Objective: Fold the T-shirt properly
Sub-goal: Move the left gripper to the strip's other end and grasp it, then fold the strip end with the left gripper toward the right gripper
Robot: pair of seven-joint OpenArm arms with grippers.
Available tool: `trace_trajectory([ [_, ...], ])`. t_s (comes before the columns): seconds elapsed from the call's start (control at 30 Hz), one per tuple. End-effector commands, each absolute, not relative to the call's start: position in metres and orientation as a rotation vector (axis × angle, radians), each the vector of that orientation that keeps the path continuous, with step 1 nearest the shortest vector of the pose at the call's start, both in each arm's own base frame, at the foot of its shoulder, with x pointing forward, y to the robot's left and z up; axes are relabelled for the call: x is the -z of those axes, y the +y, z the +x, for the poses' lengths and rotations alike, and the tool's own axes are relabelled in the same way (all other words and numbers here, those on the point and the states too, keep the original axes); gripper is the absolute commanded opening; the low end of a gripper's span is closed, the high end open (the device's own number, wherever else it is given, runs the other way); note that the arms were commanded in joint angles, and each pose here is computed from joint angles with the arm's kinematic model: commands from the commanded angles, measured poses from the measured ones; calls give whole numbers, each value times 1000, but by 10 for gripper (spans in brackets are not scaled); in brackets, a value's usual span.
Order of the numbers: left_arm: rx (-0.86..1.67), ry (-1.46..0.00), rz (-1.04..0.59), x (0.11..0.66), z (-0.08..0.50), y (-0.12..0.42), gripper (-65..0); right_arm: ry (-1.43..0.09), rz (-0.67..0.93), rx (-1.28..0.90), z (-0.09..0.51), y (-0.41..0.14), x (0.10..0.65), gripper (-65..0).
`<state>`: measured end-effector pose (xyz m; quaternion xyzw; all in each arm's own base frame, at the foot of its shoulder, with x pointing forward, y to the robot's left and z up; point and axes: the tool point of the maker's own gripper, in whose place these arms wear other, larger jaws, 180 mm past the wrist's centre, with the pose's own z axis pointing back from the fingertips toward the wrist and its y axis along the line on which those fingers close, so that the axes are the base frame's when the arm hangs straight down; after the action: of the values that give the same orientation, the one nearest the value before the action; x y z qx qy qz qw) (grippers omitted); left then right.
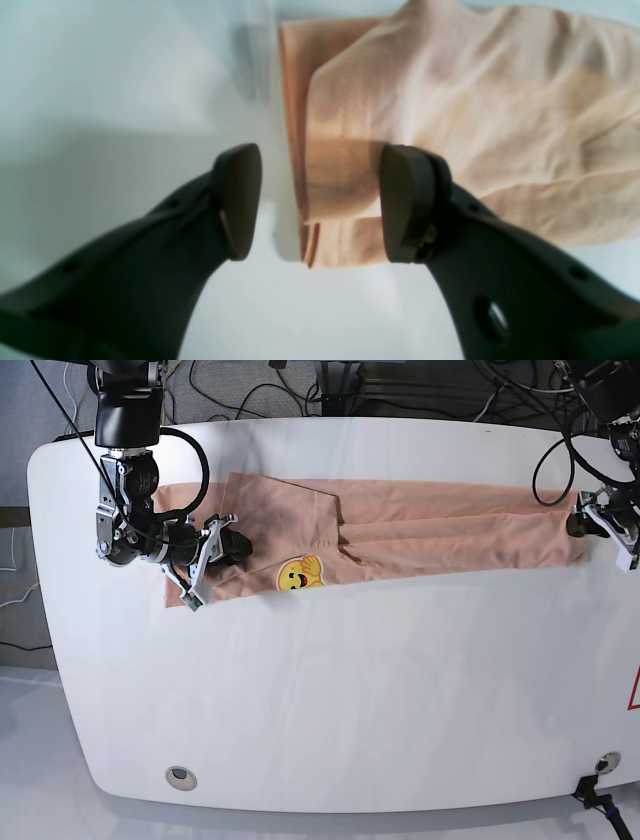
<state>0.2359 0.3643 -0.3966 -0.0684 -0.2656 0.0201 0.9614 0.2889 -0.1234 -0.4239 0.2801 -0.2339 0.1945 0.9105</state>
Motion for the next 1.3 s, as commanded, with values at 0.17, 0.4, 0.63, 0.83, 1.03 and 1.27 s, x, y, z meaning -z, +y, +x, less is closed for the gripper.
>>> trace_trajectory([
  [0.17, -62, -556, -112, 401, 231, 378, -294, -398, 513, -423, 277, -135, 437, -518],
  [0.4, -17, -528, -147, 411, 234, 358, -295, -398, 513, -423, 277, -135, 437, -518],
  [0.63, 11, -509, -200, 424, 235, 329, -299, -398, 513, -423, 277, -135, 437, -518],
  [0.83, 9, -515, -205, 425, 237, 327, -602, -398, 513, -423, 277, -135, 437, -518],
  [1.03, 75, -596, -160, 396, 256, 324, -650, -399, 514, -423, 277, -135, 436, -518],
  [1.27, 229, -684, -118, 352, 269, 275, -650, -399, 516, -423, 277, -135, 436, -518],
])
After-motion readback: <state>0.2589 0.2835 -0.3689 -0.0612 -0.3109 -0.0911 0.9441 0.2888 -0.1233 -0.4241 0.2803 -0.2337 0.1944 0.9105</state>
